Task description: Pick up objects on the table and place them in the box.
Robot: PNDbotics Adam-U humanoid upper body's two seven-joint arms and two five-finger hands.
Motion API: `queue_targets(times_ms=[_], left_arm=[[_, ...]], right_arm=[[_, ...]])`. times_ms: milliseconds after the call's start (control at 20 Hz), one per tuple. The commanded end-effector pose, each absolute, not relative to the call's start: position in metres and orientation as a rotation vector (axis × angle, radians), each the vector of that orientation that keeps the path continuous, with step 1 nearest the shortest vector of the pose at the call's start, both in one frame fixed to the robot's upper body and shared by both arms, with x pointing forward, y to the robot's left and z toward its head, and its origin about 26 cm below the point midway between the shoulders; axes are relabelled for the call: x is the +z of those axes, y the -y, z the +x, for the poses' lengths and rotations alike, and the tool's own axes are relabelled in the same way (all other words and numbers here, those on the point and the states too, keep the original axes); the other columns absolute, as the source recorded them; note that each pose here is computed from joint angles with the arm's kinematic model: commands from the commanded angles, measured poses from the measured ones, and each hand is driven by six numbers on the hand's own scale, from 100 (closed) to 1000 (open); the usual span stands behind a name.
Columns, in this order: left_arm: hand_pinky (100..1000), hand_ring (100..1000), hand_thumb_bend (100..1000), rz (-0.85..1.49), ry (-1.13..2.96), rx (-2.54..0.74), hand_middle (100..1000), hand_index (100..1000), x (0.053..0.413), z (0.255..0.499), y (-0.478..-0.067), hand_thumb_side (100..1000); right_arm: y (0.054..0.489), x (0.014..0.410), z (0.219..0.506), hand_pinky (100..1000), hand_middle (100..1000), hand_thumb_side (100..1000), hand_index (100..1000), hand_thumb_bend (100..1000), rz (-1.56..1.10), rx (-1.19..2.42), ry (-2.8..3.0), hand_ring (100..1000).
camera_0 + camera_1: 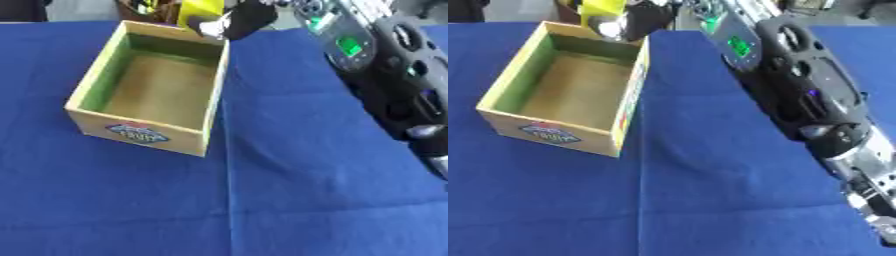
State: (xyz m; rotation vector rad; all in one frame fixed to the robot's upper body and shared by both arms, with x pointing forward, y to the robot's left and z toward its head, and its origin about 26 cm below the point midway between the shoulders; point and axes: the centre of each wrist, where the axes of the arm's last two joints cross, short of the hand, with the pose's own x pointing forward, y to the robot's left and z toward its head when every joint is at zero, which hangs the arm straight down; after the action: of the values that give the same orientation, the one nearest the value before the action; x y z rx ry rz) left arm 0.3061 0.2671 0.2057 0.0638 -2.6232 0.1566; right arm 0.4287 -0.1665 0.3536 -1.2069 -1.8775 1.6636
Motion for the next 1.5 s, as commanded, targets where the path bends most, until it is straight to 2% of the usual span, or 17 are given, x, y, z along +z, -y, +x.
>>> queue_targets(times_ms=[50,500,950,1050,1100,1250,1400,1500], left_arm=[[486,589,167,0.035,2.668,0.144,655,750,0.216,0.305,-0.263,1000],[486,593,176,-0.006,2.701,0.152,658,750,0.224,0.307,-0.258,1000],[489,593,181,-0.011,2.711,0.163,657,750,0.227,0.308,-0.257,1000],[489,593,181,-0.011,2.711,0.163,657,750,0.227,0.308,-0.257,1000],[488,593,182,-0.011,2.710,0.163,657,749,0.227,0.308,-0.257,1000],[488,592,184,-0.012,2.709,0.163,657,749,0.227,0.308,-0.257,1000],[488,592,181,-0.014,2.708,0.162,657,749,0.227,0.308,-0.256,1000],[488,592,181,-0.015,2.707,0.161,657,749,0.226,0.308,-0.256,1000]], right_arm=[[0.170,0.361,0.439,642,294,646,418,100,-1.287,1.615,1.868,691],[0.167,0.338,0.462,647,300,646,421,100,-1.332,1.641,1.788,695],[0.162,0.320,0.468,664,346,674,465,100,-1.347,1.783,1.689,730],[0.162,0.320,0.468,688,406,646,537,100,-1.341,1.803,1.676,765],[0.162,0.319,0.469,697,438,680,573,100,-1.334,1.819,1.663,778],[0.163,0.316,0.470,707,533,589,700,100,-1.291,1.872,1.608,802],[0.163,0.319,0.469,724,593,561,755,100,-1.266,1.901,1.574,824],[0.163,0.324,0.467,736,621,570,773,180,-1.257,1.896,1.575,840]])
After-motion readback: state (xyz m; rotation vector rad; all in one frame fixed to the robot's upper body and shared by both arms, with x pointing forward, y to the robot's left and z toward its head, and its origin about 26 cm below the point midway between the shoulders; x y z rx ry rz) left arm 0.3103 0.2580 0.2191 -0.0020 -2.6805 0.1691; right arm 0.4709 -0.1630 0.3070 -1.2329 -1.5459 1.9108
